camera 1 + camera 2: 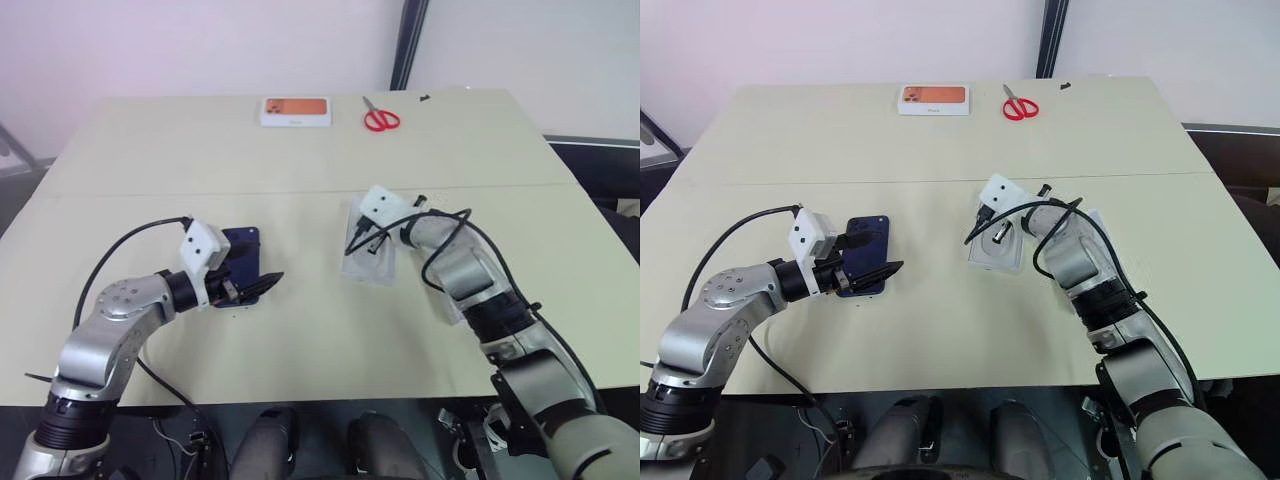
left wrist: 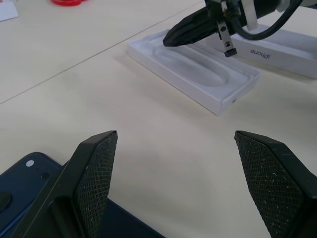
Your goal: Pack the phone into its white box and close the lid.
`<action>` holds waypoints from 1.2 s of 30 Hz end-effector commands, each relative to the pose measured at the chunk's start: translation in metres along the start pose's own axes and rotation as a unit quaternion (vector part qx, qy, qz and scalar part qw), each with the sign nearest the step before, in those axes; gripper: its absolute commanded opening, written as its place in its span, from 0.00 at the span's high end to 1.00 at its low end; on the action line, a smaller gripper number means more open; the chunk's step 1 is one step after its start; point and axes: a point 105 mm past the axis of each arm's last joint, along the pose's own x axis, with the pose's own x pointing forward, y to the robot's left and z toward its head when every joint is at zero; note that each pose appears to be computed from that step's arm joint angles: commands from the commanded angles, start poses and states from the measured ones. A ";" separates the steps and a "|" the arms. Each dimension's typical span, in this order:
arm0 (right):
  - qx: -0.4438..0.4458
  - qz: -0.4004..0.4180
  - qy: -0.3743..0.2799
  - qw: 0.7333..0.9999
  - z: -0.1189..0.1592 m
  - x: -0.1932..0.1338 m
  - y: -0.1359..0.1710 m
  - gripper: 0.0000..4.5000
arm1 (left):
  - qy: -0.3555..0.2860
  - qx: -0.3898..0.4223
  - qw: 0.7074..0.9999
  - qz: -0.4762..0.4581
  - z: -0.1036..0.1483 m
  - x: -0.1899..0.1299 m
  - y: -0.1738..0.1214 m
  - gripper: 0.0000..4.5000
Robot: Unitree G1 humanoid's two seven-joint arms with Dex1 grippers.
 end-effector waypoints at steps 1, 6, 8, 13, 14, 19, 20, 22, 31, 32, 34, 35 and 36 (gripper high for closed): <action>0.018 0.041 -0.071 0.996 0.016 -0.026 -0.009 0.99 | -0.021 0.010 1.000 -0.001 0.014 -0.007 -0.003 0.11; 0.029 0.183 -0.075 0.980 -0.007 -0.066 0.020 0.71 | -0.017 0.014 0.999 -0.038 0.016 -0.011 -0.016 0.11; 0.018 0.216 -0.073 0.974 -0.013 -0.077 0.033 0.50 | -0.007 0.021 0.998 -0.054 0.013 -0.012 -0.022 0.11; 0.022 0.229 -0.062 0.971 -0.021 -0.079 0.052 0.26 | 0.024 0.044 0.996 -0.079 0.004 -0.013 -0.027 0.11; 0.023 0.231 -0.061 0.971 -0.021 -0.078 0.056 0.26 | 0.029 0.046 0.995 -0.080 0.002 -0.012 -0.027 0.11; 0.023 0.230 -0.057 0.971 -0.021 -0.071 0.065 0.26 | 0.035 0.051 0.995 -0.080 -0.001 -0.010 -0.025 0.11; 0.023 0.230 -0.057 0.971 -0.021 -0.070 0.066 0.26 | 0.035 0.051 0.995 -0.080 -0.001 -0.010 -0.025 0.11; 0.006 0.231 -0.047 0.972 -0.025 -0.068 0.069 0.38 | 0.035 0.052 0.995 -0.077 -0.001 -0.010 -0.024 0.11; -0.056 0.254 -0.062 0.963 -0.021 -0.074 0.077 0.99 | 0.029 0.048 0.997 -0.058 0.001 -0.014 -0.018 0.11; -0.065 0.262 -0.066 0.961 -0.020 -0.076 0.079 0.99 | 0.028 0.047 0.997 -0.055 0.001 -0.014 -0.017 0.11; -0.077 0.283 -0.072 0.953 -0.018 -0.082 0.086 0.99 | 0.027 0.046 0.997 -0.050 0.001 -0.015 -0.015 0.11; -0.082 0.292 -0.075 0.950 -0.017 -0.085 0.089 0.99 | 0.026 0.046 0.997 -0.048 0.001 -0.016 -0.014 0.11; -0.087 0.298 -0.078 0.947 -0.015 -0.087 0.092 0.99 | 0.024 0.044 0.998 -0.044 0.002 -0.017 -0.012 0.11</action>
